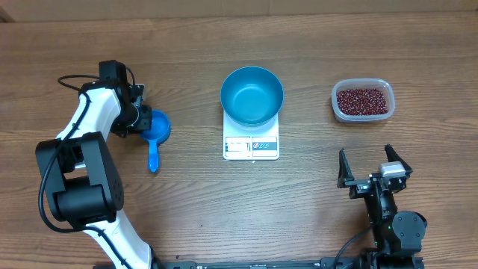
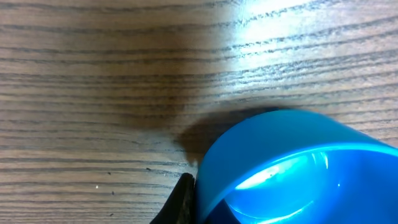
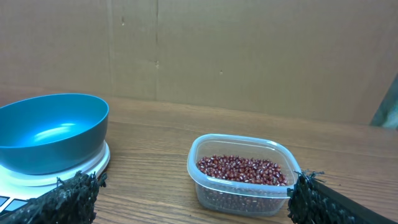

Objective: Scoop item into bowl and weigh 150g on scale
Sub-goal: 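Lower the left gripper and close it on the blue scoop's rim, then lift the blue scoop with the left gripper toward the teal bowl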

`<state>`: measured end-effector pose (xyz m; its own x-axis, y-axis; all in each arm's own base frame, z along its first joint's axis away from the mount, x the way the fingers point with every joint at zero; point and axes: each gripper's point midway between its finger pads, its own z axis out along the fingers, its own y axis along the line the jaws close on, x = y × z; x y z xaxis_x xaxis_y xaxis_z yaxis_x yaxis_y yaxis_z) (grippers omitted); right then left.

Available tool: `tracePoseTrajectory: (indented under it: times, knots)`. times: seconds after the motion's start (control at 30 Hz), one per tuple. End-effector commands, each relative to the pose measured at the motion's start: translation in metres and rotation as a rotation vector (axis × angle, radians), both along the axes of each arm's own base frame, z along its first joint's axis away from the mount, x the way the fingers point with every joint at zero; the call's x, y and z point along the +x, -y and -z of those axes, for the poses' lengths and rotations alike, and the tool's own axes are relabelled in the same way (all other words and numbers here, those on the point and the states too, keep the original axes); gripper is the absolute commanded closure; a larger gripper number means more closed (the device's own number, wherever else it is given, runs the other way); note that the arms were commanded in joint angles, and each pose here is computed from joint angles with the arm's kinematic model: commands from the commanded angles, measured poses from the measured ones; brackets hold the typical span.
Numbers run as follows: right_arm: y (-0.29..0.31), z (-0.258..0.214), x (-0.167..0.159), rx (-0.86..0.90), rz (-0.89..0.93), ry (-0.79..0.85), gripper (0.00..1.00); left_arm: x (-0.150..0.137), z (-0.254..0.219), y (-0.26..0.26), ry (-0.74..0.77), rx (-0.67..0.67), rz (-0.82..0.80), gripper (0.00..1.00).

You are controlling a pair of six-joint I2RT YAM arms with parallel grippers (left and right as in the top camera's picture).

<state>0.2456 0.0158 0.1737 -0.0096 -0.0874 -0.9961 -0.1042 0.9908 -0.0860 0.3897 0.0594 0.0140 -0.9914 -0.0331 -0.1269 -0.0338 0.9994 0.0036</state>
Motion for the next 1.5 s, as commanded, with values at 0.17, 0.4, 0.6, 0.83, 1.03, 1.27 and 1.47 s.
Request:
tracePoseTrajectory:
  times: [0.17,0.4,0.6,0.83,1.03,1.27,1.47]
  knots:
    - [-0.001,0.002,0.000,-0.003,-0.007,0.004,0.00,0.021,-0.042,-0.001,0.070,-0.004,-0.042,0.96]
    - [-0.001,0.002,0.000,-0.003,-0.007,0.004,0.00,0.045,-0.121,-0.003,0.199,-0.021,-0.153,0.96]
    - [-0.001,0.002,0.000,-0.003,-0.007,0.004,0.00,0.043,-0.176,-0.002,0.259,-0.074,-0.350,0.96]
    - [-0.001,0.002,0.000,-0.003,-0.007,0.004,0.00,0.018,-0.197,0.027,0.189,-0.279,-0.588,0.96]
    - [-0.001,0.002,0.000,-0.003,-0.007,0.004,0.00,0.001,-0.198,0.056,0.077,-0.423,-0.578,0.96]
    - [-0.001,0.002,0.000,-0.003,-0.007,0.004,0.00,-0.011,-0.196,0.062,0.014,-0.425,-0.643,0.96]
    - [-0.001,0.002,0.000,-0.003,-0.007,0.004,0.00,-0.012,-0.192,0.079,0.008,-0.366,-0.637,0.96]
